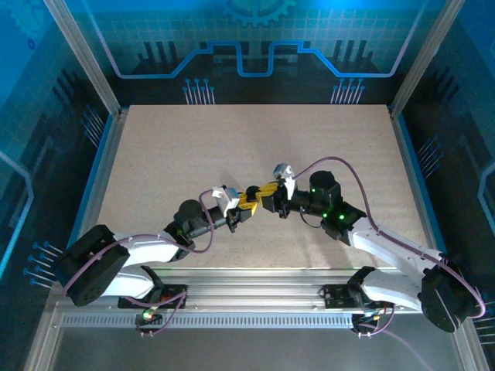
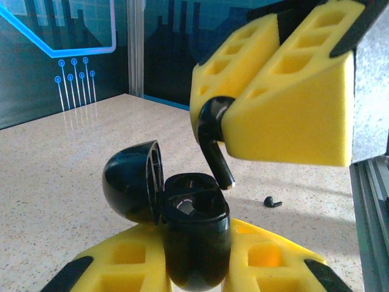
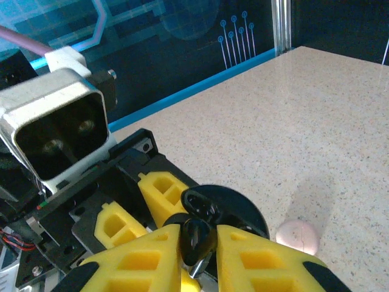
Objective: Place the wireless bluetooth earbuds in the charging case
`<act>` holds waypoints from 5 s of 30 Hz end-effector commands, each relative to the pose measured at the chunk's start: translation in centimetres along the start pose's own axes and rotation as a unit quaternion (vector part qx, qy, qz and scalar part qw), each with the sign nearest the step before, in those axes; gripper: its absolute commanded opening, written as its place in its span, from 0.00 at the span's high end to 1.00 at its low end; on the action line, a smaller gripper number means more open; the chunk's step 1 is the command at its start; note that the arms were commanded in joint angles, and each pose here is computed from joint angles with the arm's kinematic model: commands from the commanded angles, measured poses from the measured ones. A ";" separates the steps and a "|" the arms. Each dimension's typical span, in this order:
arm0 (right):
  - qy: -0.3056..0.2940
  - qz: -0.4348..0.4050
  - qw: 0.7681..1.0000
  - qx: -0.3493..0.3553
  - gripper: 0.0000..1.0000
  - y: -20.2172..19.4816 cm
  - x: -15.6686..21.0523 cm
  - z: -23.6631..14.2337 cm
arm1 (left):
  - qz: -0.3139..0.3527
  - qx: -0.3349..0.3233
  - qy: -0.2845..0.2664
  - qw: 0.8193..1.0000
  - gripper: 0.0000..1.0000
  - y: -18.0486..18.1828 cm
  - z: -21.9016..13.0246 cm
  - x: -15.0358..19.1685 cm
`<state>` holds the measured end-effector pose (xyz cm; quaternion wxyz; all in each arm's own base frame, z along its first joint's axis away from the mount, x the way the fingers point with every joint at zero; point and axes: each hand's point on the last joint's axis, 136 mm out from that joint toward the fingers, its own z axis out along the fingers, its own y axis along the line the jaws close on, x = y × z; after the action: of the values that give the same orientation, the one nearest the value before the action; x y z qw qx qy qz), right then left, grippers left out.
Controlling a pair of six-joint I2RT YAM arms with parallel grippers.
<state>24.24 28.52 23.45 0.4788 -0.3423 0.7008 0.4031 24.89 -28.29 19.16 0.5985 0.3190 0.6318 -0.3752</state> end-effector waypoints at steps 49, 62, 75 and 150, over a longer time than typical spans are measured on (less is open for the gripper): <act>-0.009 -0.001 1.000 0.007 0.80 -0.8 -1.5 0.4 | 0.004 -0.026 -0.044 0.999 0.84 0.6 -0.2 -2.2; 0.120 0.081 0.988 0.059 0.80 -2.9 3.7 -1.7 | 0.022 -0.072 0.019 0.997 0.84 1.3 -2.9 -0.2; 0.282 0.252 0.898 0.226 0.80 -7.5 13.7 -5.9 | 0.036 -0.083 0.063 0.994 0.83 1.3 -4.6 1.1; 0.306 0.608 0.561 0.471 0.64 -9.3 22.4 -8.5 | 0.020 -0.093 0.106 0.990 0.81 2.2 -3.5 0.7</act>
<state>22.52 14.59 2.46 -0.0159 0.3332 0.9386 0.0876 24.55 -23.73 16.06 0.5414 0.3177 0.7371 -0.2503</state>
